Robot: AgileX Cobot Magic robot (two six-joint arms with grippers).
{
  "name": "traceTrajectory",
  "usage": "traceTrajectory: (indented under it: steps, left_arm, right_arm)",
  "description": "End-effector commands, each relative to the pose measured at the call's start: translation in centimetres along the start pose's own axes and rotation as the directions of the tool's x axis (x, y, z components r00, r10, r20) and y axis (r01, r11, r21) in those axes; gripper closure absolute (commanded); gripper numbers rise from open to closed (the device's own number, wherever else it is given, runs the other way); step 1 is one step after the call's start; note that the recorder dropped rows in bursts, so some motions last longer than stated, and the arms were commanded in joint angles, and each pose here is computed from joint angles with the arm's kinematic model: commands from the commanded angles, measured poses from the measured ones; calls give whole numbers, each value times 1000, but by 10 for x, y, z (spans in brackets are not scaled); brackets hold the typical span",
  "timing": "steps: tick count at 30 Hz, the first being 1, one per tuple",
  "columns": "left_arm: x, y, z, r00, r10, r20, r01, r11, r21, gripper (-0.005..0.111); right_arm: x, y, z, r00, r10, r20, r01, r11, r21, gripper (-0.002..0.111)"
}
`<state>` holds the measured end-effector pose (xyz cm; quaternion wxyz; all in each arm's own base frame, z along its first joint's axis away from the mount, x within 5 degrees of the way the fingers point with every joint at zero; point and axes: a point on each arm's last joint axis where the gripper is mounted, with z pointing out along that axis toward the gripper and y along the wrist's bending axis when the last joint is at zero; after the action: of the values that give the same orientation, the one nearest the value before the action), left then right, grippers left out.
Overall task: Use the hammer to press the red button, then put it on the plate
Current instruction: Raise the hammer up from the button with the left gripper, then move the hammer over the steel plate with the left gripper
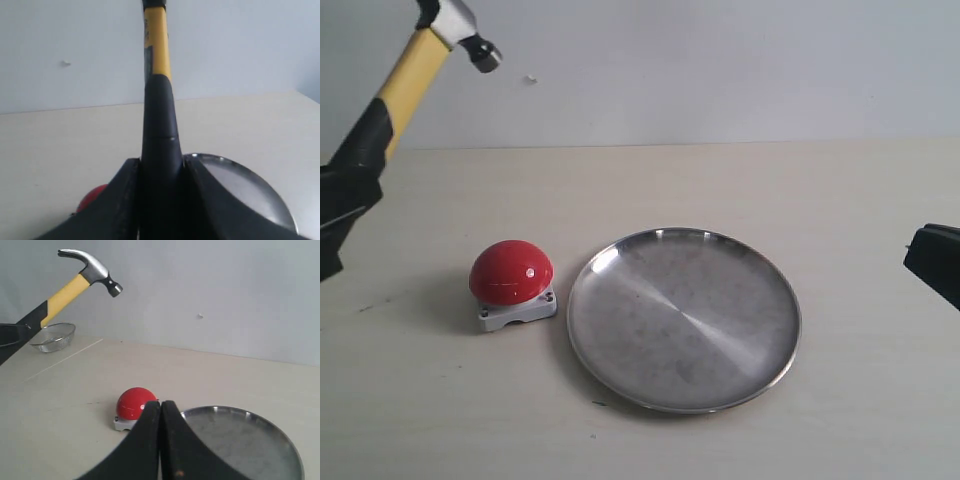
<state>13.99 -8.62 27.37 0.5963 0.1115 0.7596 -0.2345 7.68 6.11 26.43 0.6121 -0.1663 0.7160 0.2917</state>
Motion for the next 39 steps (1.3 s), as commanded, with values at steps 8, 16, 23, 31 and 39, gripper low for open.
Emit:
traceTrajectory:
  steps: [8,16,23,31,39]
  left_arm:
    - [9,-24,42,992,-105,74,94,986,140,107]
    - [28,-28,69,996,-91,-15,93,983,157,107]
    - [34,-31,96,994,-85,-72,94,986,139,107]
    - [33,-37,113,982,-126,-143,145,981,127,107]
    - [40,-46,123,953,-209,-222,251,951,181,107]
  right_arm:
    - [2,1,0,1000,-4,-6,4,1000,-8,108]
    - [2,1,0,1000,-6,-6,6,1000,-8,108]
    - [2,1,0,1000,-6,-6,6,1000,-8,108]
    - [2,1,0,1000,-6,-6,6,1000,-8,108]
    - [2,1,0,1000,-6,-6,6,1000,-8,108]
